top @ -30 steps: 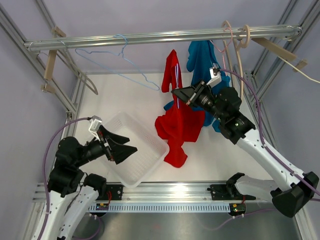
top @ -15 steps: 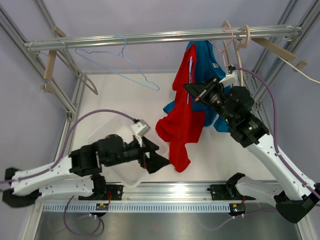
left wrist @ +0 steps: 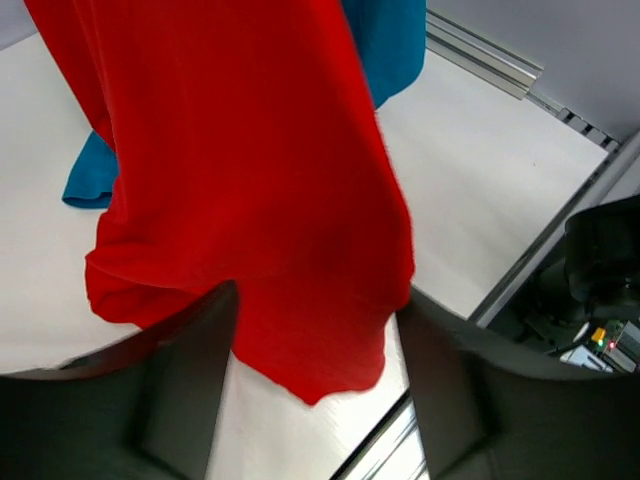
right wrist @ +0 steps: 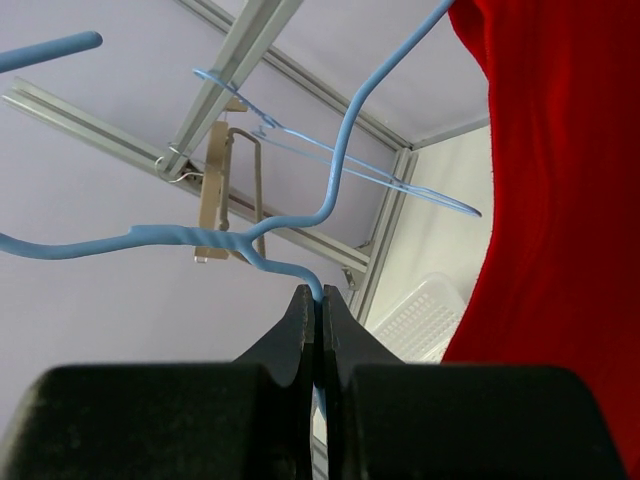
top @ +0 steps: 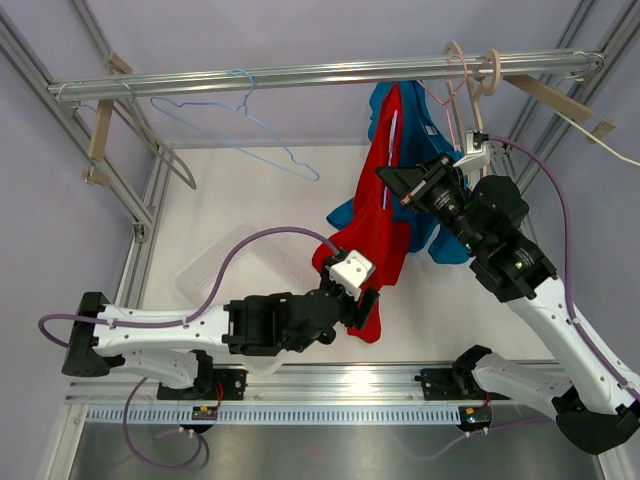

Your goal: Remove the t-shirt from the hanger

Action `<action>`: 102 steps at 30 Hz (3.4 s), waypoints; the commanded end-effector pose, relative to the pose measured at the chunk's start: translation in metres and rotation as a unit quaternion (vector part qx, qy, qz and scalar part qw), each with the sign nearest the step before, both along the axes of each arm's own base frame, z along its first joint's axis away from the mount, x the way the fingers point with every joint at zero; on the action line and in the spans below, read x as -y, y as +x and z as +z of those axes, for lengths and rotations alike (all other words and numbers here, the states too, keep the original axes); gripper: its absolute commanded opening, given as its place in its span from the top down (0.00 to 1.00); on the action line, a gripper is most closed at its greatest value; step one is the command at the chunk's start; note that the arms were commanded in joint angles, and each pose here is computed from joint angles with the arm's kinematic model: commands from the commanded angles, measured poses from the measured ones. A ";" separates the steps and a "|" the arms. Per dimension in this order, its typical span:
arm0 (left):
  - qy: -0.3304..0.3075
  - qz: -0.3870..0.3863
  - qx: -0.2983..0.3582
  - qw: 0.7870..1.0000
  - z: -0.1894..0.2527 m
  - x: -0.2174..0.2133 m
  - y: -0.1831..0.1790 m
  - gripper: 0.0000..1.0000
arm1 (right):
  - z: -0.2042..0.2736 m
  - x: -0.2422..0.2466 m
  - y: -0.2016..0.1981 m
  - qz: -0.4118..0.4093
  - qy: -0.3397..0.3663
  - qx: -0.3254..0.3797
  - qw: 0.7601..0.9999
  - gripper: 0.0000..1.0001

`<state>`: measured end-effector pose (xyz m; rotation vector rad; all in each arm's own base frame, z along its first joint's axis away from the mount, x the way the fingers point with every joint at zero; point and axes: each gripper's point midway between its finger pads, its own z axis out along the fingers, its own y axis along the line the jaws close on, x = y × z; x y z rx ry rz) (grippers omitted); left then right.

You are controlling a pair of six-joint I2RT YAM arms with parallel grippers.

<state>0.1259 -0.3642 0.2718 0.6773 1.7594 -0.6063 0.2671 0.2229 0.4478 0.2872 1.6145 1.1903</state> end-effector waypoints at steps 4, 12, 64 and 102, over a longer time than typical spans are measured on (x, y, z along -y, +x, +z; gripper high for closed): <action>-0.066 0.044 0.040 0.996 0.042 0.009 0.016 0.63 | 0.044 0.005 -0.024 0.024 0.051 0.058 0.997 1.00; -0.066 0.006 0.028 0.997 0.027 0.011 0.003 1.00 | 0.044 -0.005 -0.023 0.045 0.057 0.063 0.995 1.00; -0.152 0.054 0.244 0.956 0.153 -0.011 0.047 0.24 | 0.063 0.052 -0.282 0.381 -0.021 0.207 0.901 1.00; -0.171 0.181 0.265 0.931 0.296 -0.225 0.045 1.00 | 0.075 0.056 -0.249 0.302 -0.091 0.196 0.928 1.00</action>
